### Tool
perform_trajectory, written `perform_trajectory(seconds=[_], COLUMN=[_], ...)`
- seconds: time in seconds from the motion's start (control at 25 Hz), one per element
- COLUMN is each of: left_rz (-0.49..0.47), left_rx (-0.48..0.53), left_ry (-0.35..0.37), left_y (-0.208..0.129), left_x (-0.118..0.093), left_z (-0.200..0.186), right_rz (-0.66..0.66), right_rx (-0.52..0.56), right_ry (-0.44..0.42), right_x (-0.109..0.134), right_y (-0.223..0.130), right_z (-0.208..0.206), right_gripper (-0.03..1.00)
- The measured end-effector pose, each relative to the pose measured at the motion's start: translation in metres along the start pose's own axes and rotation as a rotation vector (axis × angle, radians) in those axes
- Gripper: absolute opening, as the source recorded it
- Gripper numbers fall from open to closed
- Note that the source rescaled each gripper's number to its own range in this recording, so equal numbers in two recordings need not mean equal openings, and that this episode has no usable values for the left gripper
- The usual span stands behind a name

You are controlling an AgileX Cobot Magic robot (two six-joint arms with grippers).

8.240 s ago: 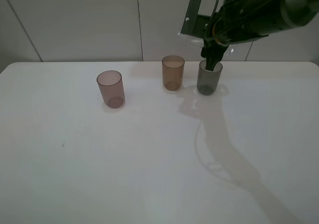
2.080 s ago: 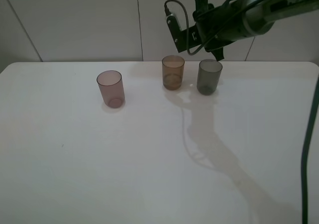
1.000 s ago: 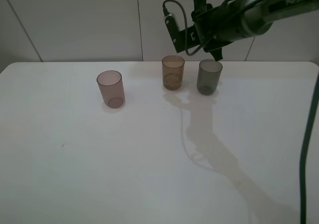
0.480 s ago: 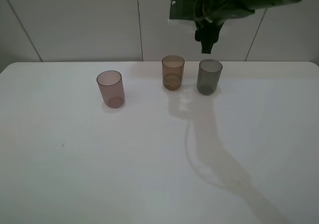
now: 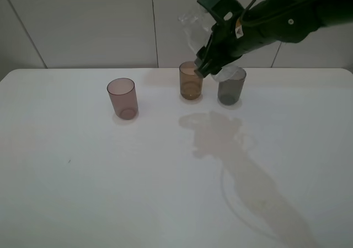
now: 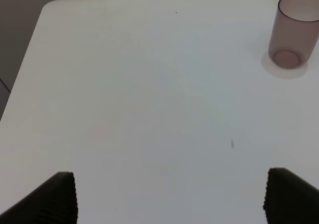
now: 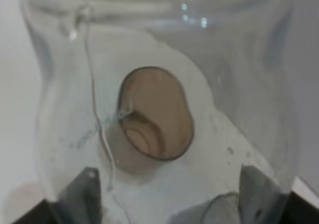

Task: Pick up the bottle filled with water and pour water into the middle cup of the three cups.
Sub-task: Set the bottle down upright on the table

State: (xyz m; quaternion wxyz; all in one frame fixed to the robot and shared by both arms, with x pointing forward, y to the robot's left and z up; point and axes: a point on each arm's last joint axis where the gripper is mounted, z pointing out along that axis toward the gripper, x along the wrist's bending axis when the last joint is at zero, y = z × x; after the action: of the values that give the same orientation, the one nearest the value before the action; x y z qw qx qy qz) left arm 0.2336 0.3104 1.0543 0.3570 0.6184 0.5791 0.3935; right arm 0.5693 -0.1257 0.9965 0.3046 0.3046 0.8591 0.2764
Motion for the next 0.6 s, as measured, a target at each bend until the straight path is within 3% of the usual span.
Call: perform_trajectory(seconds=[0.2, 0.6], left_rz=[0.0, 0.0], left_rx=[0.0, 0.0], left_ry=[0.0, 0.0], left_y=[0.0, 0.0], left_x=[0.0, 0.0], left_z=[0.0, 0.0], right_rz=[0.159, 0.291], right_rx=[-0.038, -0.32], right_ry=[0.069, 0.094], right_x=[0.023, 0.053], right_y=[-0.048, -0.1], right_z=[0.007, 0.025], right_gripper=[0.02, 0.02])
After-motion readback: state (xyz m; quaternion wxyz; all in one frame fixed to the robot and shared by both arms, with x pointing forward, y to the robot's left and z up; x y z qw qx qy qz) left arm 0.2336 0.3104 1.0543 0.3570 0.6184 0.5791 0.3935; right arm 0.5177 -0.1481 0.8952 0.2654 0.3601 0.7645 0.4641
